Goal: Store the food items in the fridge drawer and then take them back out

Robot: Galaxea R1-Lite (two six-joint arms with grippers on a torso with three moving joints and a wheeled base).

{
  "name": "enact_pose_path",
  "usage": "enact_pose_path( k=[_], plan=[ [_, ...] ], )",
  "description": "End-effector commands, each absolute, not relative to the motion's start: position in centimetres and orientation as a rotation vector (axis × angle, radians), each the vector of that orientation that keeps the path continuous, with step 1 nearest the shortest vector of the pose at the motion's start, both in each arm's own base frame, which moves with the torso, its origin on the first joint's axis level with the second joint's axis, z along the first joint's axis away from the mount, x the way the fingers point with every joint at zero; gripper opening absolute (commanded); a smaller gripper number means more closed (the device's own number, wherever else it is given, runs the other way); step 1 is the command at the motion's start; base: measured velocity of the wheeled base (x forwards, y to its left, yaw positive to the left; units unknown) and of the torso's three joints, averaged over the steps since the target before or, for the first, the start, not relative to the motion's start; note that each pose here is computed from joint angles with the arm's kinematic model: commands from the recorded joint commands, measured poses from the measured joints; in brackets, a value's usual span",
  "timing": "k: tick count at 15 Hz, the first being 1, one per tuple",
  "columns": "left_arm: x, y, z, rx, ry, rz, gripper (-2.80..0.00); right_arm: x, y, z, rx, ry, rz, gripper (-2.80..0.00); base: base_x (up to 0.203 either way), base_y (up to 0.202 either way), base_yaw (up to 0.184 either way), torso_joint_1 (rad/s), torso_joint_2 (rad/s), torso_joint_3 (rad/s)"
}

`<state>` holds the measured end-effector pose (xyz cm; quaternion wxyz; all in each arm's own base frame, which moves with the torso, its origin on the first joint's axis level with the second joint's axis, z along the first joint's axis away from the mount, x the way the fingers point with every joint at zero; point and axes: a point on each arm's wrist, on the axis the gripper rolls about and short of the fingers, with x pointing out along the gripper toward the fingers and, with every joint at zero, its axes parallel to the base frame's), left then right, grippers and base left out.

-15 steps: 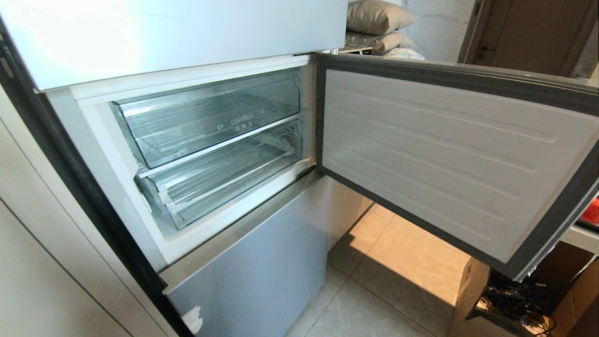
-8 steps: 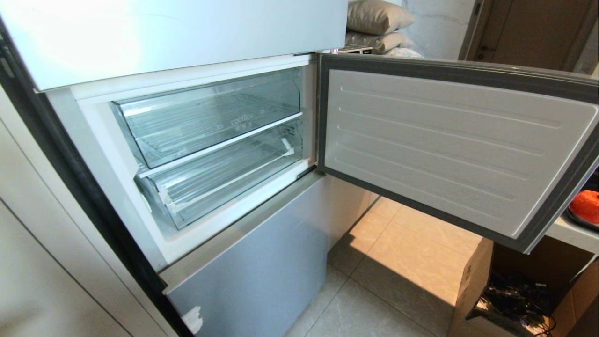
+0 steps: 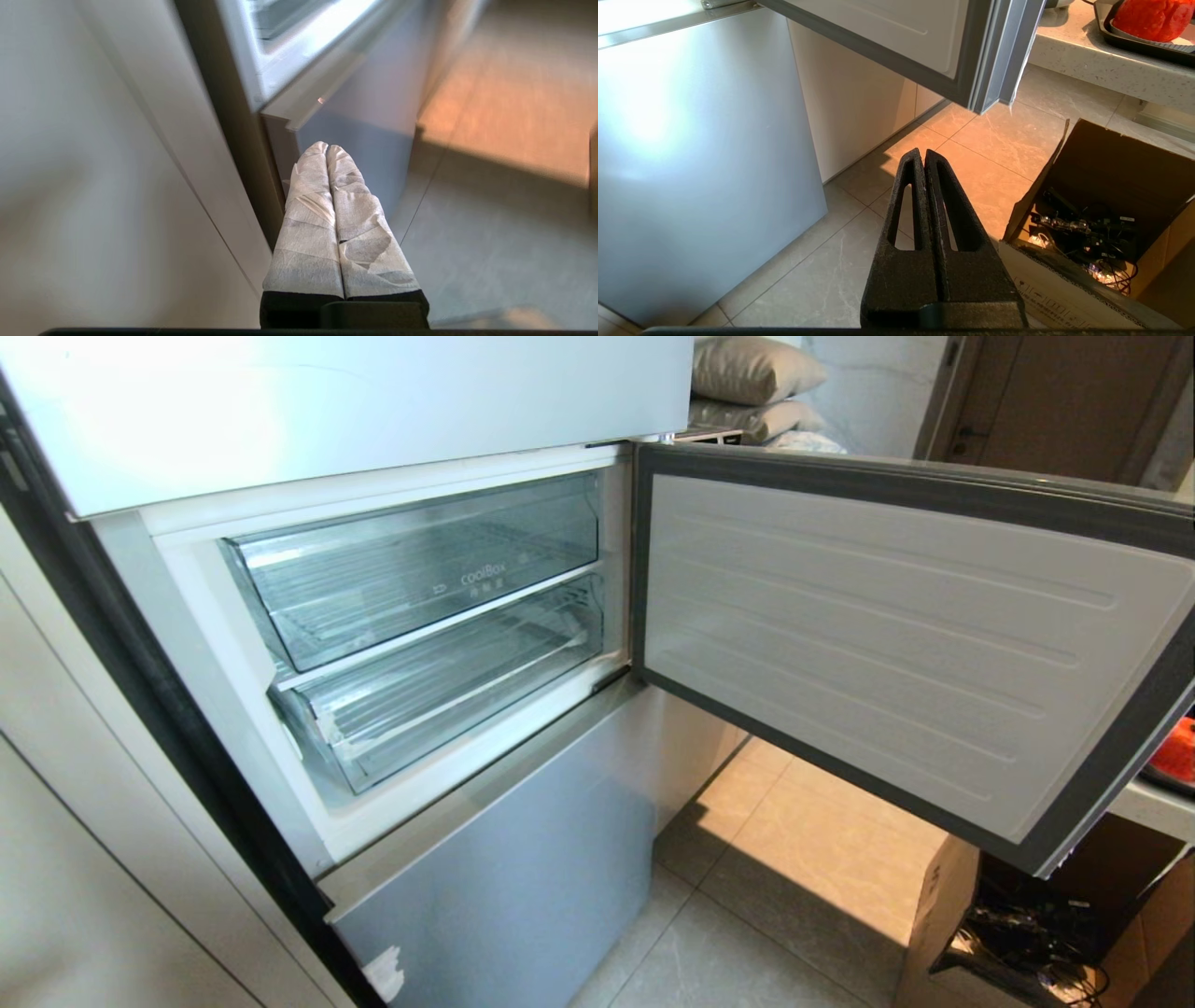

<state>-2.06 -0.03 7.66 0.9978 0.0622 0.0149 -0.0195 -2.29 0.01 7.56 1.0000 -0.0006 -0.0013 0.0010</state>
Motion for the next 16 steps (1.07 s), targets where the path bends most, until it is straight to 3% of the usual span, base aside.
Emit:
enact_pose_path(
  k=[1, 16],
  plan=[
    [-2.28, 0.02, 7.54, 0.048, 0.000, -0.011, -2.80, -2.28, 0.01, 7.56, -0.002, -0.002, 0.002, -2.80, 0.000, 0.000, 0.000, 0.000, 0.00, 0.000],
    [-2.28, 0.03, 7.55, 0.014, 0.000, -0.009, -2.80, -2.28, 0.01, 7.56, -0.011, -0.002, 0.004, -2.80, 0.000, 0.000, 0.000, 0.000, 0.00, 0.000]
  ],
)
